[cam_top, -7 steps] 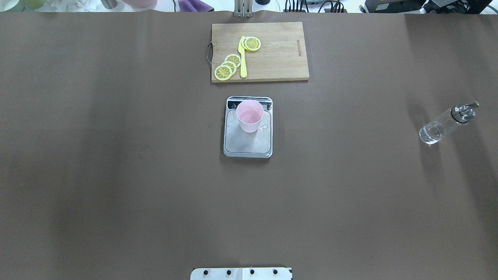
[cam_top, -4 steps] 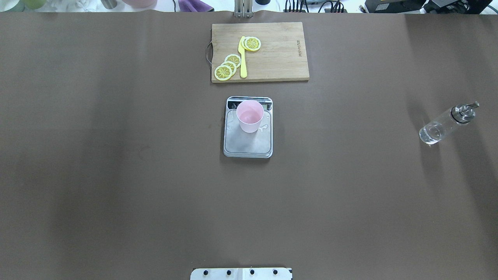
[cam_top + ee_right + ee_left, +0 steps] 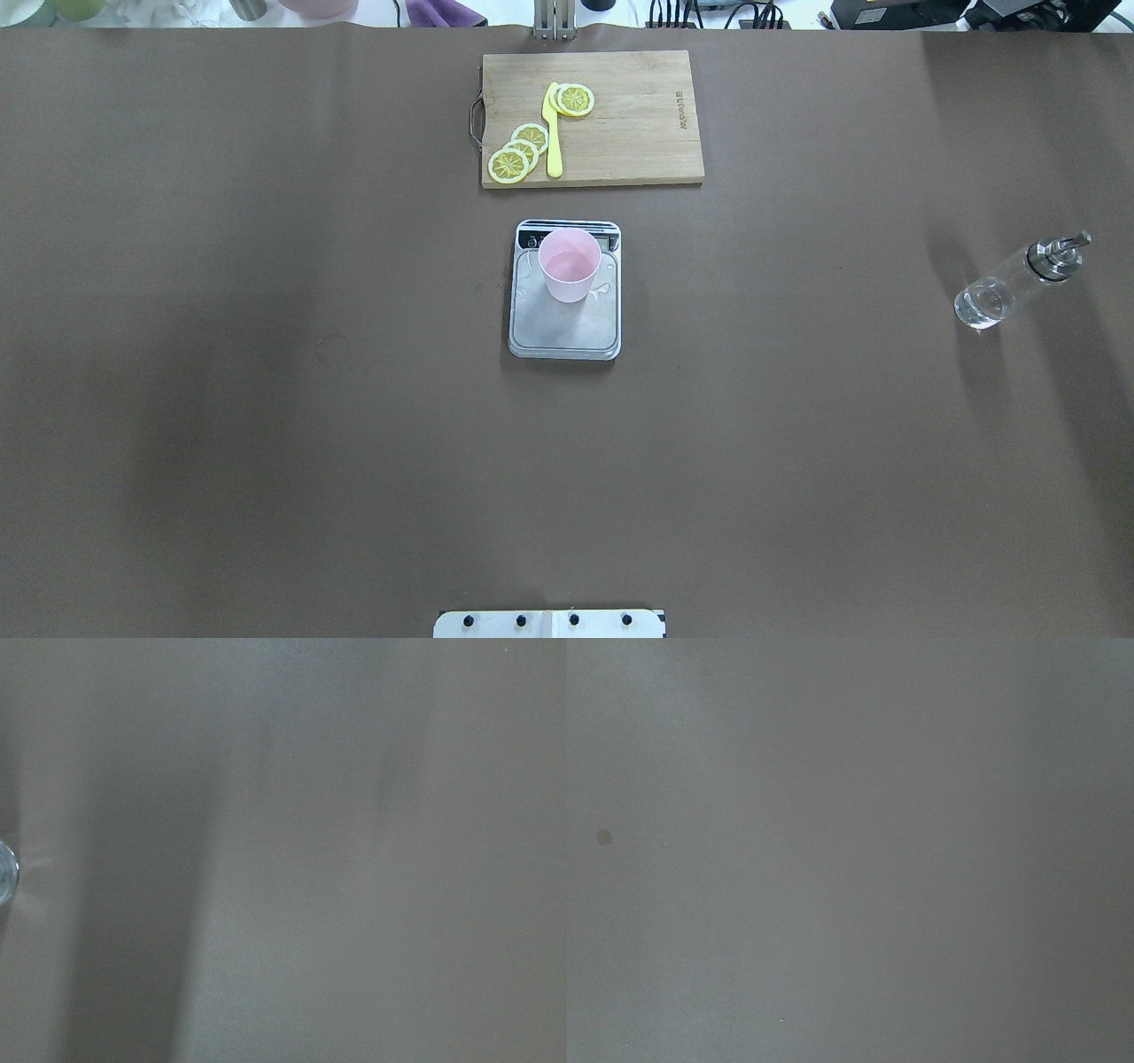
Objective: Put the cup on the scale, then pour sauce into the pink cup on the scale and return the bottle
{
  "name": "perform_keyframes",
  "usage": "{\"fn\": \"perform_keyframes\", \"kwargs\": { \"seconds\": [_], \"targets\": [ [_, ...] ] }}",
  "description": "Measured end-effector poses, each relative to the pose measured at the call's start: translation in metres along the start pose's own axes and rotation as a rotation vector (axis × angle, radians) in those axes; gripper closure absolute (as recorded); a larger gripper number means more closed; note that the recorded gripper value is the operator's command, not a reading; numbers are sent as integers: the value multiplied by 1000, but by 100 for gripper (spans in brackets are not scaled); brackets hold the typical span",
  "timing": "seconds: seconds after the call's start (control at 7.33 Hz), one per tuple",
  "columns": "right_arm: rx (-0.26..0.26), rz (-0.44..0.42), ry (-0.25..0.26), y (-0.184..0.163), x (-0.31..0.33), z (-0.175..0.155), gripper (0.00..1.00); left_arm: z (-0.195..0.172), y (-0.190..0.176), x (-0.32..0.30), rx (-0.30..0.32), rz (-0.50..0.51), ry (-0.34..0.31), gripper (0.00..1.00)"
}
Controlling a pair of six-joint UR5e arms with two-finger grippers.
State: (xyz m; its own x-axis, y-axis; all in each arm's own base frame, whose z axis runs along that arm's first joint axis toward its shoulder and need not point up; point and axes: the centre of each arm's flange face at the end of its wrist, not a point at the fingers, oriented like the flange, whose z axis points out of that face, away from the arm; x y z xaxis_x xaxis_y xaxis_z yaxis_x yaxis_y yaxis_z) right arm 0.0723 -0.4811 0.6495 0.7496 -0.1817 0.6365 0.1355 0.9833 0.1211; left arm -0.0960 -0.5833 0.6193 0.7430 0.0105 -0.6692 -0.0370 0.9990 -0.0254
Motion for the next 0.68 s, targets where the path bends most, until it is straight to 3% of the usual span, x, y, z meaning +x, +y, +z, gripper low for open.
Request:
{"fn": "perform_keyframes", "kwargs": {
  "seconds": [0.68],
  "targets": [
    [3,2,-8,3,-1,0,0,18,23,-2,55,70,-4,2]
  ]
}}
